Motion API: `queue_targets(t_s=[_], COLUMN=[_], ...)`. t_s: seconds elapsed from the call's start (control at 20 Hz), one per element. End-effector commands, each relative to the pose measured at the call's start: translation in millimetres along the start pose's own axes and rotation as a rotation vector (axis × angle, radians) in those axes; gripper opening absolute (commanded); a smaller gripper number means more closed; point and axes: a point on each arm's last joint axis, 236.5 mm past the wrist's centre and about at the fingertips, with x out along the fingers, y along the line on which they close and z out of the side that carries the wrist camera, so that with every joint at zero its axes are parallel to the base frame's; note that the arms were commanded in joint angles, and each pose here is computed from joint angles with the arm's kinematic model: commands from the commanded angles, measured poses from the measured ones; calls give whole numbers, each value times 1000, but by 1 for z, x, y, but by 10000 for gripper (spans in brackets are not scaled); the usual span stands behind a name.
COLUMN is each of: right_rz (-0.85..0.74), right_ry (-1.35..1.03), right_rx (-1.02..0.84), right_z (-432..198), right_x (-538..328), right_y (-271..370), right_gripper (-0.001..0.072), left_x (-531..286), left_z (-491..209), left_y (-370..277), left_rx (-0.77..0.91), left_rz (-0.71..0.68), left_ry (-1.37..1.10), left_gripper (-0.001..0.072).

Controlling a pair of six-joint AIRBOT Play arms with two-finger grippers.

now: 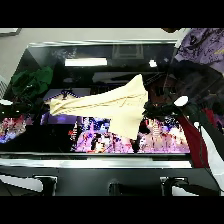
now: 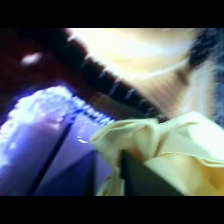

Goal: Fold the clothes and pants, and hang the long-sleeved shirts on hangers.

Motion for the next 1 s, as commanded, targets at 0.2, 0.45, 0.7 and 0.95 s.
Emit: queue_targets(t_s=[0.2, 0.45, 0.7, 0.95], right_rz=[21, 28, 45, 146], right_ry=[-55, -67, -118, -291], right_rx=[-19, -27, -51, -200], right_z=[8, 8, 15, 39], right_x=[-14, -19, -32, -111], right_y=[12, 16, 25, 94], right_gripper=[23, 23, 23, 23], left_x=[0, 0, -10, -82], left_z=[8, 14, 18, 15], left_y=[-2, -1, -9, -62], left_rx=[-10, -10, 12, 138], left_rz=[-7, -3, -12, -75], left_ry=[-30, -59, -82, -170], left_gripper=[43, 85, 19, 18])
